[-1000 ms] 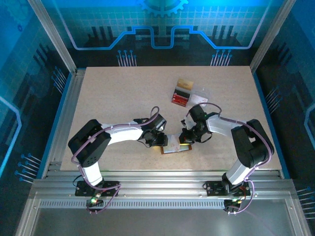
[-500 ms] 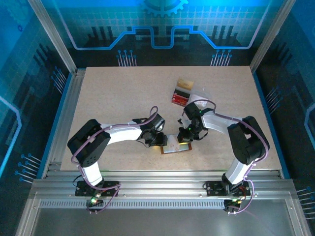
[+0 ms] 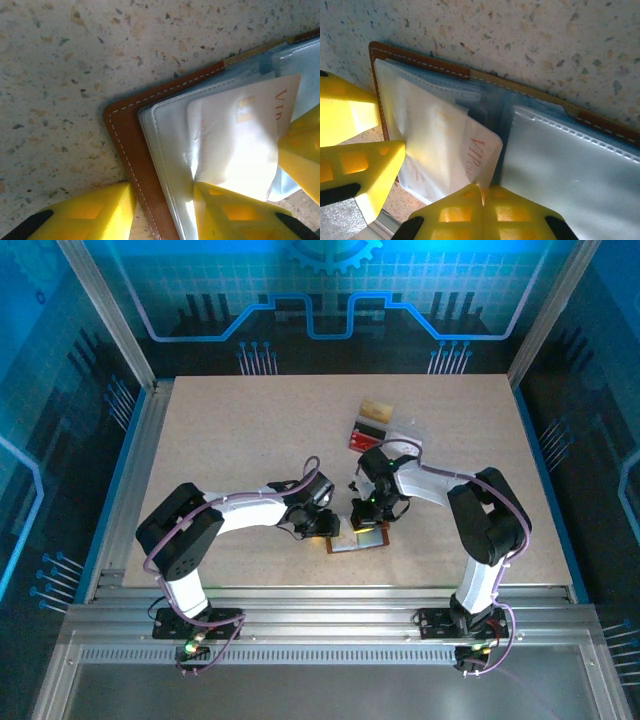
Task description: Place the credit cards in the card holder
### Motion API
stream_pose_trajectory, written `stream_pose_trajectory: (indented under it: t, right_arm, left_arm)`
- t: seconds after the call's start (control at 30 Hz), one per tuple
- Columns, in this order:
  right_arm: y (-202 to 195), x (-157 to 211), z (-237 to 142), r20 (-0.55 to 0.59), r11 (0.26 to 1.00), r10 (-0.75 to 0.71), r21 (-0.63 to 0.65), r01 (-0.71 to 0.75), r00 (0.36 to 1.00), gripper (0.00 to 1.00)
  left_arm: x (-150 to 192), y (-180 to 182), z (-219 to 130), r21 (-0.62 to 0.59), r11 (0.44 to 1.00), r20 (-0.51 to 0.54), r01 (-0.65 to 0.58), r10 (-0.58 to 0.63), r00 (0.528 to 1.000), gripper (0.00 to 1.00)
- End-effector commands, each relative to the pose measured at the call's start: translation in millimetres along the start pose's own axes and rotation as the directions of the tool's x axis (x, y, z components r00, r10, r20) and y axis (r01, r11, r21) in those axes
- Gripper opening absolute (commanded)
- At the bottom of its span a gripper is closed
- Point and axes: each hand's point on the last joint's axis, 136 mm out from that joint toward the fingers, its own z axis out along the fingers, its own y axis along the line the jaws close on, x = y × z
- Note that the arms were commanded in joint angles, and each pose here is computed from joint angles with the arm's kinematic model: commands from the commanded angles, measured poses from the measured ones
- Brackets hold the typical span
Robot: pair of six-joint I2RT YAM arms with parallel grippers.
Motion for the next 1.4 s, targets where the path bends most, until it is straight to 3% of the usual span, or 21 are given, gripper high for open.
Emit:
stream_pose_trajectory:
  t: [0.0,0.1,0.33,0.63,0.77,0.93,1.23,1.37]
  right_arm:
    - [19,0,10,-0.004,0.998,-0.027,-0.056,0.027,1.000,0.00]
    - [15,-2,3,0.028,0.999,-0.017,-0.039,0.018,0.999,0.02]
    - [21,-9,-20,0.086,0.998,-0.028,-0.058,0.033,0.996,0.19]
    - [10,-4,-41,0.113,0.998,-0.019,0.056,0.013,0.993,0.37]
    - [-12,2,-60,0.177,0.973,-0.016,0.230,-0.026,0.984,0.42]
    - [-43,15,-78,0.202,0.875,-0.019,0.478,-0.082,0.979,0.58]
    - [-54,14,-41,0.135,0.800,-0.020,0.597,-0.065,0.991,0.64]
    - [-61,12,-43,0.137,0.739,-0.028,0.670,-0.072,0.990,0.54]
  left_arm:
    - [13,17,9,-0.042,0.999,-0.046,0.001,-0.003,0.999,0.37]
    - [10,10,5,-0.013,1.000,-0.044,0.006,-0.007,0.999,0.38]
    - [4,4,-7,0.032,0.999,-0.026,0.020,-0.019,0.999,0.40]
    - [1,4,-20,0.101,0.993,-0.029,0.056,-0.053,0.998,0.41]
    - [0,4,-26,0.123,0.990,-0.025,0.067,-0.064,0.998,0.41]
    - [2,4,-29,0.138,0.988,-0.023,0.065,-0.062,0.998,0.41]
    - [4,3,-15,0.160,0.983,-0.061,0.091,-0.083,0.995,0.29]
    - [6,6,-8,0.154,0.983,-0.074,0.098,-0.087,0.993,0.26]
